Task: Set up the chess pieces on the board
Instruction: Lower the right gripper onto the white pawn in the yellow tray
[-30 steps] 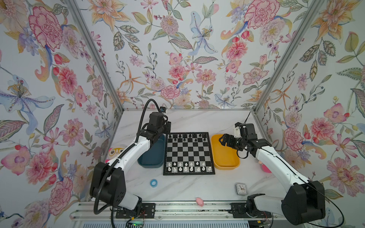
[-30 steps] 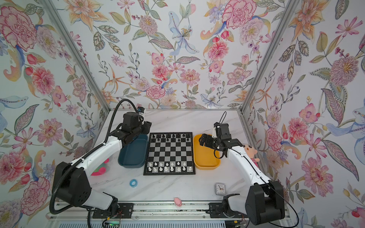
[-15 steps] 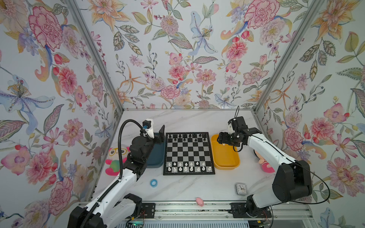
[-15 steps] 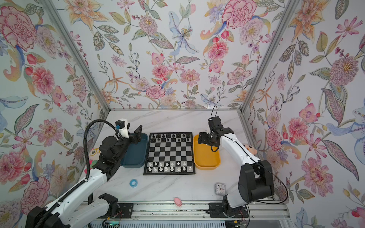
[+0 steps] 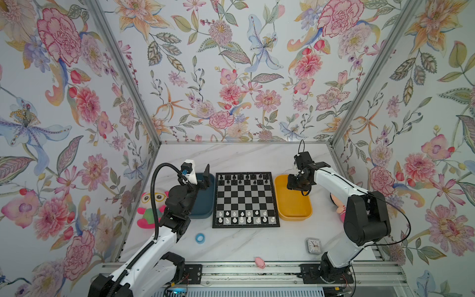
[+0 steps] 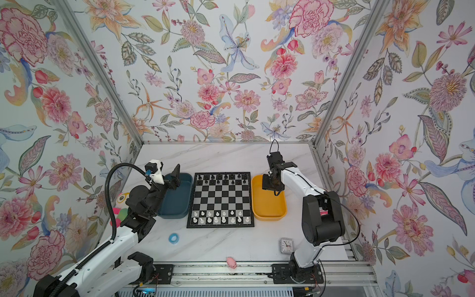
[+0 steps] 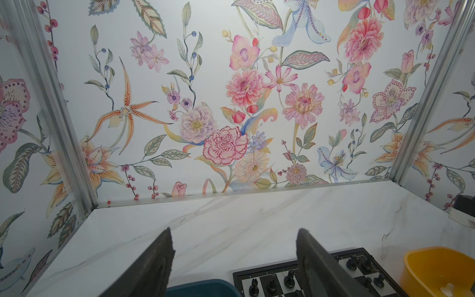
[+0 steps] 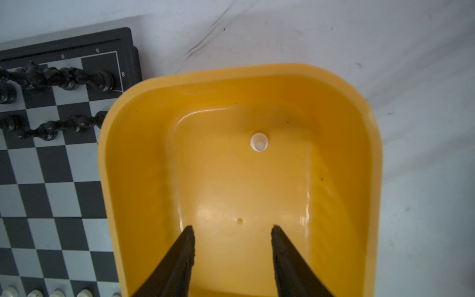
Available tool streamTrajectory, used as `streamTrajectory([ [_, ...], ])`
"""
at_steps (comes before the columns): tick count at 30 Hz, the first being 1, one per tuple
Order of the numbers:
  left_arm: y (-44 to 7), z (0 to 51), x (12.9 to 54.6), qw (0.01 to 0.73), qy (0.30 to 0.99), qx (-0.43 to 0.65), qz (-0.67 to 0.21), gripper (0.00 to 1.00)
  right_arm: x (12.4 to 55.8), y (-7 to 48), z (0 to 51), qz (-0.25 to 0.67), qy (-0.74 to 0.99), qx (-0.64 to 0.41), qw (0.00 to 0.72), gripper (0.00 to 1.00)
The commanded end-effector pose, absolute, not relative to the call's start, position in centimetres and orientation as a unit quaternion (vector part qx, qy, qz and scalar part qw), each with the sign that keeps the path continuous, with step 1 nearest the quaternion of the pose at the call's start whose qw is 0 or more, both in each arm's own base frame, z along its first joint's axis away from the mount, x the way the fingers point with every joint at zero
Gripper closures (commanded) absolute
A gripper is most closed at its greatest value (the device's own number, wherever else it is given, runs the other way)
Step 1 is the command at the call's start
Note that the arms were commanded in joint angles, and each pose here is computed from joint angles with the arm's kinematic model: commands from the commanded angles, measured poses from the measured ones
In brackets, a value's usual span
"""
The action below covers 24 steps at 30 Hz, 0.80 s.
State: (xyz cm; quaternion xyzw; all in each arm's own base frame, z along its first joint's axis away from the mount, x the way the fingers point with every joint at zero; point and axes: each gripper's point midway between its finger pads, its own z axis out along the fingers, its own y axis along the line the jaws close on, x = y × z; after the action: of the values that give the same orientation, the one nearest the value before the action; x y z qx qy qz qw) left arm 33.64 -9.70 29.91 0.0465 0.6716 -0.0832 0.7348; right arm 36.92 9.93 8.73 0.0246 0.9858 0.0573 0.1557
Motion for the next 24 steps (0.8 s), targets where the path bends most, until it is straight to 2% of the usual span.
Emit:
streamTrajectory([
  [1, -9.4, 30.4, 33.5, 0.747, 0.660, 0.043, -0.074, 0.23, 38.1, 9.0, 9.0, 0.038, 0.985, 0.026, 0.167, 0.50],
  [11, -9.5, 30.1, 33.7, 0.744, 0.662, 0.046, -0.074, 0.24, 40.0, 8.8, 7.7, 0.041, 0.984, 0.032, 0.170, 0.51],
  [24, -9.5, 29.6, 34.1, 0.738, 0.670, 0.043, -0.070, 0.24, 41.2, 8.7, 6.0, 0.028, 0.987, 0.028, 0.159, 0.63],
])
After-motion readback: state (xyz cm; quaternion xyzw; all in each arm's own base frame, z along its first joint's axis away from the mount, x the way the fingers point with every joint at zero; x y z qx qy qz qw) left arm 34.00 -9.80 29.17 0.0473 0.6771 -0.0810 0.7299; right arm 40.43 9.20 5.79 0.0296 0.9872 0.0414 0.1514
